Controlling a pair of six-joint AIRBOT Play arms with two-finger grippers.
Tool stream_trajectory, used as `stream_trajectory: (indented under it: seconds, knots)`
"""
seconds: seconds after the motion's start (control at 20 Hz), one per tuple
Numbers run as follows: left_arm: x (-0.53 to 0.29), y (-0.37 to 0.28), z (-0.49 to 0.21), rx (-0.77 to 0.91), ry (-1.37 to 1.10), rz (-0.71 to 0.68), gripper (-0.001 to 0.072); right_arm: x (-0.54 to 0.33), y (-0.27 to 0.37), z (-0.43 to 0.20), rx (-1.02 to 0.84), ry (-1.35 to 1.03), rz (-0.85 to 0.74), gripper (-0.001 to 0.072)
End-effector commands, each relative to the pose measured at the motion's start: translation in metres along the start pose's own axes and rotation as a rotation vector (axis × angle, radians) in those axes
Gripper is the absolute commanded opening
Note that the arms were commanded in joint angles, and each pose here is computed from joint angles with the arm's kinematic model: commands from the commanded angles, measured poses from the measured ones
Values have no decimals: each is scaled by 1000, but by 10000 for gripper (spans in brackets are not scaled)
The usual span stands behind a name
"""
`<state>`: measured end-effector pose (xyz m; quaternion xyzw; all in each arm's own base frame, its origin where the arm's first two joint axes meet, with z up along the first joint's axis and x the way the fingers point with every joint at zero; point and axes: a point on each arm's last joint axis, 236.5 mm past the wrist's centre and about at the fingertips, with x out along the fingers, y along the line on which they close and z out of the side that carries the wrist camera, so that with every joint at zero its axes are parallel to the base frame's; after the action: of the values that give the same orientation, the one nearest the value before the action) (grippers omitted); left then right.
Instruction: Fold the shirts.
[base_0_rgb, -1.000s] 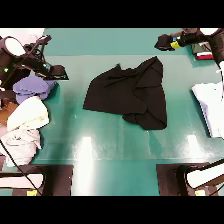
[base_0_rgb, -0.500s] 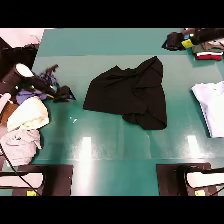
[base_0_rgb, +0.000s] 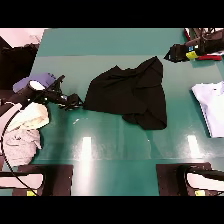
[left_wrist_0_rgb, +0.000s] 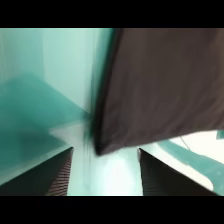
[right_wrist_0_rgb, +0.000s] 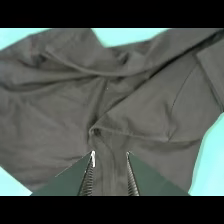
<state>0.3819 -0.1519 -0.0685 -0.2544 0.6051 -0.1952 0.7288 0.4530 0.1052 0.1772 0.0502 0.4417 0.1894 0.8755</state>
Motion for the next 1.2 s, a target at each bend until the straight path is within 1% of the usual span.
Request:
stream_trajectory:
  seconds: [0.0,0.1,0.25,0.35,0.4,0.6,0.65,0.7,0.75,0.9,0.95,1.05,1.15]
  knots:
    - [17,-8,0,1,-19,10,477,-3,1,-12,4,11,-1,243]
    - [27,-6,-9,-27,25,1,477,-7,2,-14,4,2,-3,243]
    - [29,-11,-3,-59,3,-26,473,-13,3,-24,3,9,-12,243]
    - [28,-19,1,-57,-11,-64,77,-14,-1,-40,23,32,-16,243]
    - [28,-24,1,-49,-11,-84,23,-14,-8,-55,44,61,-22,243]
    - [13,-43,5,53,29,-100,22,-9,-44,-149,203,244,-55,244]
    - [7,-50,8,83,39,-106,22,-8,-51,-177,256,285,-58,268]
    - [1,-57,12,105,40,-116,22,-5,-55,-203,306,322,-54,396]
    - [-5,-65,18,124,32,-127,22,-1,-52,-228,361,360,-32,472]
    - [-17,-80,33,163,0,-143,22,14,-38,-296,549,444,7,468]
    - [-19,-82,36,170,-8,-144,22,21,-34,-313,593,450,5,444]
    - [-20,-84,36,172,-8,-146,22,33,-29,-333,648,435,1,442]
    - [-20,-84,35,173,-1,-148,22,44,-24,-340,687,398,-4,440]
